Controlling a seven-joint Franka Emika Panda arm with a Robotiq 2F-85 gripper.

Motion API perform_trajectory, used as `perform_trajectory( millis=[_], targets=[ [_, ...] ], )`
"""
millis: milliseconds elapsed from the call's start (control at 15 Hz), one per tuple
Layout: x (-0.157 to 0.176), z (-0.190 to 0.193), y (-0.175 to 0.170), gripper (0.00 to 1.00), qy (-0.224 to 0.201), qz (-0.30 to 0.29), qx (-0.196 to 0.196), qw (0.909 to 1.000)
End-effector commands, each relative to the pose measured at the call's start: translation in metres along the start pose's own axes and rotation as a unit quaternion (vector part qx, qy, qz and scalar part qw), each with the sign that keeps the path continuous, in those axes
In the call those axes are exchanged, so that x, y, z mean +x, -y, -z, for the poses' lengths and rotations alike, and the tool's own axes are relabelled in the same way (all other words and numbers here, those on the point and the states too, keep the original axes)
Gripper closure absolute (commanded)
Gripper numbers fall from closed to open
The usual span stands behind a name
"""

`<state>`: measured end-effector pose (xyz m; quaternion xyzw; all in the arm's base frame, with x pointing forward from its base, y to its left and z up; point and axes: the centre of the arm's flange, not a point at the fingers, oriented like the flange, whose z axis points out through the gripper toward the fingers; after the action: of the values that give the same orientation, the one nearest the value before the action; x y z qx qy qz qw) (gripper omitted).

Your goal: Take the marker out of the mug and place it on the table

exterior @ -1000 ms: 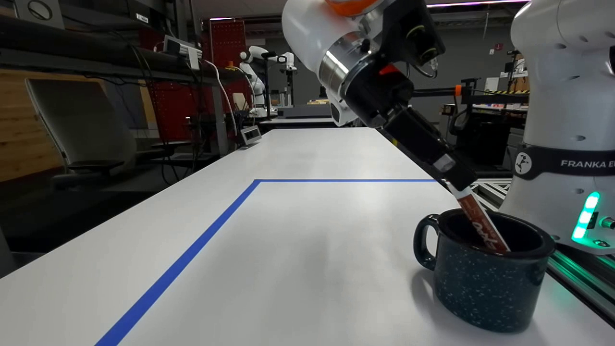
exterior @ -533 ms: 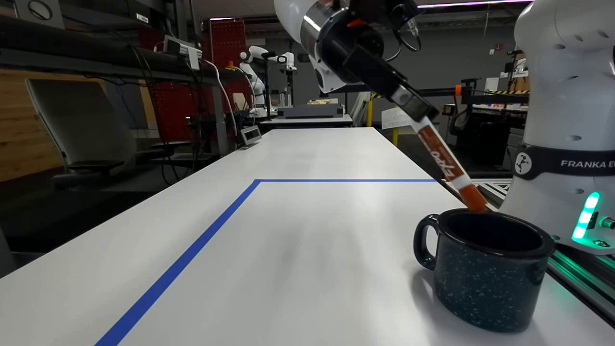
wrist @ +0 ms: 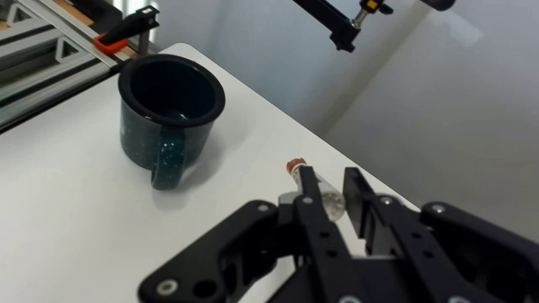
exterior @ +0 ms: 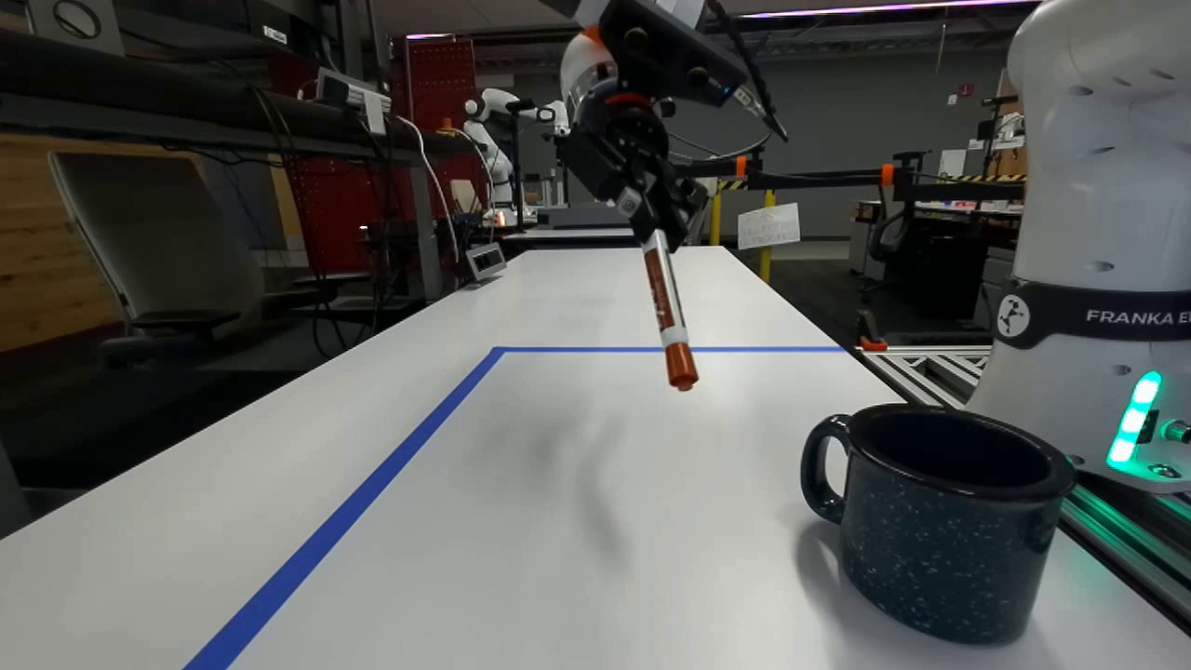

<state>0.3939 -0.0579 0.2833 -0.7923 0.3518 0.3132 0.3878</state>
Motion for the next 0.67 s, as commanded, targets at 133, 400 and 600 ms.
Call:
perform_trajectory(
  millis=[133,400,600],
  targets=[
    [0.066,-0.017,-0.019,0.95,0.016,-0.023,0.09,0.9956],
    [0.106,-0.033,-0.036,0.95,0.014,-0.039,0.093,0.9947],
    [0.131,-0.042,-0.043,0.95,-0.003,-0.047,0.075,0.9961]
  ],
)
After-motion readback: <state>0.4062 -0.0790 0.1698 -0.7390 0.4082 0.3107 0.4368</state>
